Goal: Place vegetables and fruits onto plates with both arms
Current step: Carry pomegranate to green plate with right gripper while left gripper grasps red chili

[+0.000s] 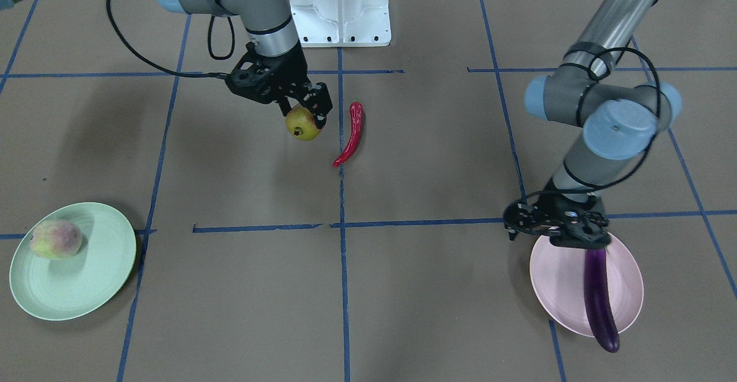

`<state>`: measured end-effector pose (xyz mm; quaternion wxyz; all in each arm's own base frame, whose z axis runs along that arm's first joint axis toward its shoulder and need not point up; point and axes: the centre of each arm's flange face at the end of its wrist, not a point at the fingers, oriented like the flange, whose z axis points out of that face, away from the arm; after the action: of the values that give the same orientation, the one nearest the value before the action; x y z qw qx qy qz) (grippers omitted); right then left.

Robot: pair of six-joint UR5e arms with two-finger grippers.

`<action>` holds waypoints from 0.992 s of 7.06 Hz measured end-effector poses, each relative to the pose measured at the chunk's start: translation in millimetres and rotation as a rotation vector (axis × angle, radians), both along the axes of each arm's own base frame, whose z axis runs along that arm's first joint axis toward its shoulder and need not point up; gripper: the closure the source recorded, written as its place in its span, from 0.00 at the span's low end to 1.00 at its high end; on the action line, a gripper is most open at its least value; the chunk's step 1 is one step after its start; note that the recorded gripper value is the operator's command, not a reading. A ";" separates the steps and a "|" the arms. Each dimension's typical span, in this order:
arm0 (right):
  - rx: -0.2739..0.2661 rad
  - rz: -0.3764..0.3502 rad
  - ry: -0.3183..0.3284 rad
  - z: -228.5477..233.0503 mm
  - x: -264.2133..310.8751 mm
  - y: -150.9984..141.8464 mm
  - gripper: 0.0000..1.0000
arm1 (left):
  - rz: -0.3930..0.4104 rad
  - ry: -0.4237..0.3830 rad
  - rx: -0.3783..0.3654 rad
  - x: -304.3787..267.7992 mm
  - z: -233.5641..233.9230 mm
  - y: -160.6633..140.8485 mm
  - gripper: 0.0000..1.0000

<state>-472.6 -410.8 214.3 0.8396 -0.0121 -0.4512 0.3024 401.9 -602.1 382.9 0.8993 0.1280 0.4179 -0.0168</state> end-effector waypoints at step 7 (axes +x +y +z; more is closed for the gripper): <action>0.085 -0.036 0.473 208.6 187.7 -211.3 0.95 | -0.033 0.063 -0.053 192.0 -169.2 222.9 0.00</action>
<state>-284.9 -622.1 422.9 0.9269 0.0865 -0.2540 0.2623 593.9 -379.2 213.7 0.8885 0.1105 0.4430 -0.0467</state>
